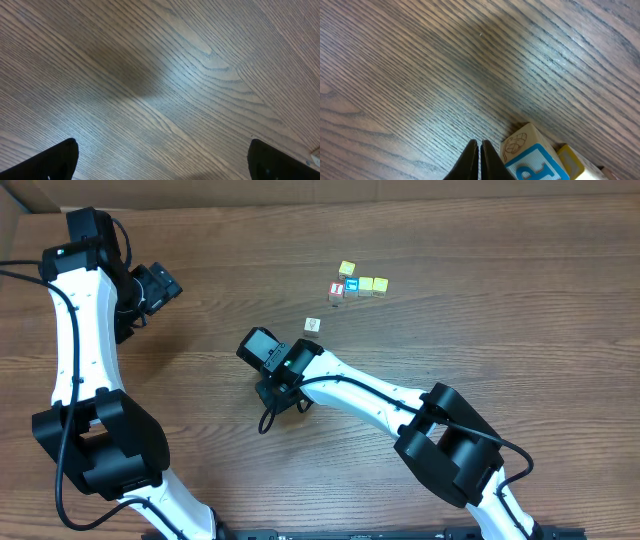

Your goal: Flip 5 blocks

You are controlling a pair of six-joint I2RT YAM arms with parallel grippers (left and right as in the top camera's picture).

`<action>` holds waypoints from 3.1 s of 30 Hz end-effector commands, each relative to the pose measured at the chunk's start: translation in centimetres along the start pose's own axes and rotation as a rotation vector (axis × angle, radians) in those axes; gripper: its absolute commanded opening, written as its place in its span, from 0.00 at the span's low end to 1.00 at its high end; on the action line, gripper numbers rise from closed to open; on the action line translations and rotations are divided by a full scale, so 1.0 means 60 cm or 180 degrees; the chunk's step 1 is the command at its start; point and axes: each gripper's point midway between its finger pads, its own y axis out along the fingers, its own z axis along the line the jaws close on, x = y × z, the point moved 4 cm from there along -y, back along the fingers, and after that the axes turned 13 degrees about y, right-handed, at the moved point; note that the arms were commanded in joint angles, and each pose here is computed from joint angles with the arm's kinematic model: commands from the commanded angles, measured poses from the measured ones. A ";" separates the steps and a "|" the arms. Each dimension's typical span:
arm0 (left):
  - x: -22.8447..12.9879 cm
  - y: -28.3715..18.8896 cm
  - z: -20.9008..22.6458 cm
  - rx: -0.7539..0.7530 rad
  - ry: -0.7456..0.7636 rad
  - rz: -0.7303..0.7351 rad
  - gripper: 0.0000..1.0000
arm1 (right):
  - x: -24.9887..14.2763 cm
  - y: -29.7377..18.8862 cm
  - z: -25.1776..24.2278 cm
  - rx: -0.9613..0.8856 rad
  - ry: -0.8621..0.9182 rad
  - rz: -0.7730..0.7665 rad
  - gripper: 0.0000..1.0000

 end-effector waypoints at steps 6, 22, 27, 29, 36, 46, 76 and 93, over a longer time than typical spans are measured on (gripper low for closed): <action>0.005 -0.014 -0.006 -0.0013 0.0035 -0.0079 1.00 | 0.001 -0.015 -0.001 -0.0023 -0.0106 -0.0057 0.06; 0.005 -0.014 -0.006 -0.0013 0.0035 -0.0079 1.00 | 0.002 -0.015 -0.013 -0.0183 -0.0104 -0.0092 0.07; 0.005 -0.014 -0.006 -0.0013 0.0035 -0.0079 1.00 | 0.032 -0.027 0.007 0.0018 -0.0090 -0.0297 0.07; 0.005 -0.014 -0.006 -0.0013 0.0035 -0.0080 1.00 | 0.051 -0.041 0.009 0.0062 -0.0059 -0.0390 0.07; 0.005 -0.014 -0.006 -0.0013 0.0035 -0.0080 1.00 | 0.162 -0.170 -0.057 0.0150 0.0740 -0.0696 0.38; 0.005 -0.014 -0.006 -0.0013 0.0035 -0.0079 1.00 | 0.232 -0.174 -0.195 0.0344 0.1253 -0.0763 0.72; 0.005 -0.014 -0.006 -0.0013 0.0035 -0.0079 1.00 | 0.187 -0.014 -0.167 -0.0547 0.1893 -0.0727 0.62; 0.005 -0.014 -0.005 -0.0011 0.0031 -0.0079 1.00 | 0.189 0.025 -0.173 -0.0471 0.2042 -0.0905 0.47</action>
